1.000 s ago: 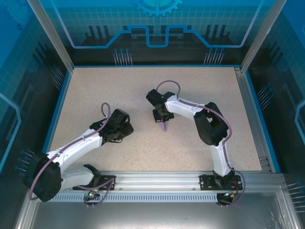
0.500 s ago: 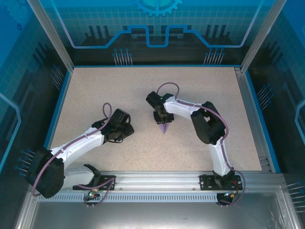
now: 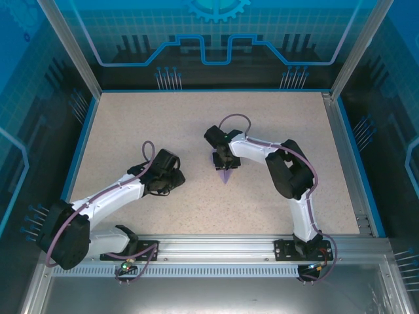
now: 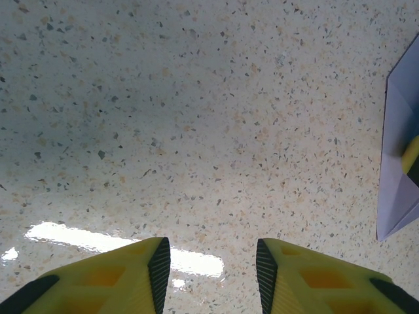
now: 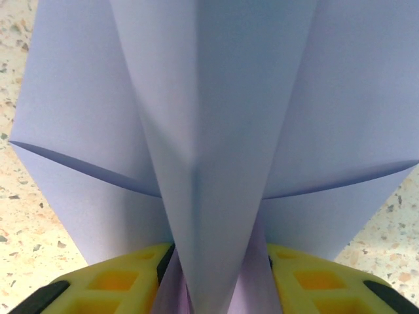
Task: Fold a paper plane with a square sheet of paper (pick it up from the middle)
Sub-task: Move the paper plane to the center of the table.
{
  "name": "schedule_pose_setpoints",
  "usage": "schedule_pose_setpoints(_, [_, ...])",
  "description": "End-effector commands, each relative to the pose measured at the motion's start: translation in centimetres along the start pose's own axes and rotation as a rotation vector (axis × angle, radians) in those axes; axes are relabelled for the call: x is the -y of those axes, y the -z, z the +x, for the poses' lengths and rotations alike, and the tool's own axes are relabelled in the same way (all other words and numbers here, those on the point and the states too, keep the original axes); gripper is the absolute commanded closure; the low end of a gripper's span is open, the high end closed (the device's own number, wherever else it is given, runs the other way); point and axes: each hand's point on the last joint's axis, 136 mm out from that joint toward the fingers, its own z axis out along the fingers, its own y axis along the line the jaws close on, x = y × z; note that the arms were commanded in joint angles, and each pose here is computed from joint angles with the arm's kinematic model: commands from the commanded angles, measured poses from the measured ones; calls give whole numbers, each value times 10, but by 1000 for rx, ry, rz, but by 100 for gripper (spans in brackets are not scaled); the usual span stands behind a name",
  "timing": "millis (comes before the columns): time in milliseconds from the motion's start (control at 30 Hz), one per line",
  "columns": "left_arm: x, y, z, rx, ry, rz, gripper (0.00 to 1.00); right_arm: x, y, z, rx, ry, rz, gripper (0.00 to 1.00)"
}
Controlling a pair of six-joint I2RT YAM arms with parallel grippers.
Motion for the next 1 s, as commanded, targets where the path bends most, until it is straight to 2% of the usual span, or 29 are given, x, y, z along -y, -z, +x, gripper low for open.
schedule_pose_setpoints(0, [4,2,-2,-4,-12,12,56,6,-12,18,-75,10,5,59])
schedule_pose_setpoints(200, [8,5,-6,4,-26,21,56,-2,32,-6,18,26,-46,52])
schedule_pose_setpoints(400, [10,5,-7,4,-32,22,56,-1,57,-10,61,28,-59,43])
schedule_pose_setpoints(633, [11,7,-8,10,-42,30,55,4,82,-14,116,26,-67,42])
schedule_pose_setpoints(767, [13,12,-12,37,-66,35,54,14,127,-24,271,28,-66,41])
schedule_pose_setpoints(967, [8,27,-26,129,-98,31,50,68,203,-26,576,-32,1,34])
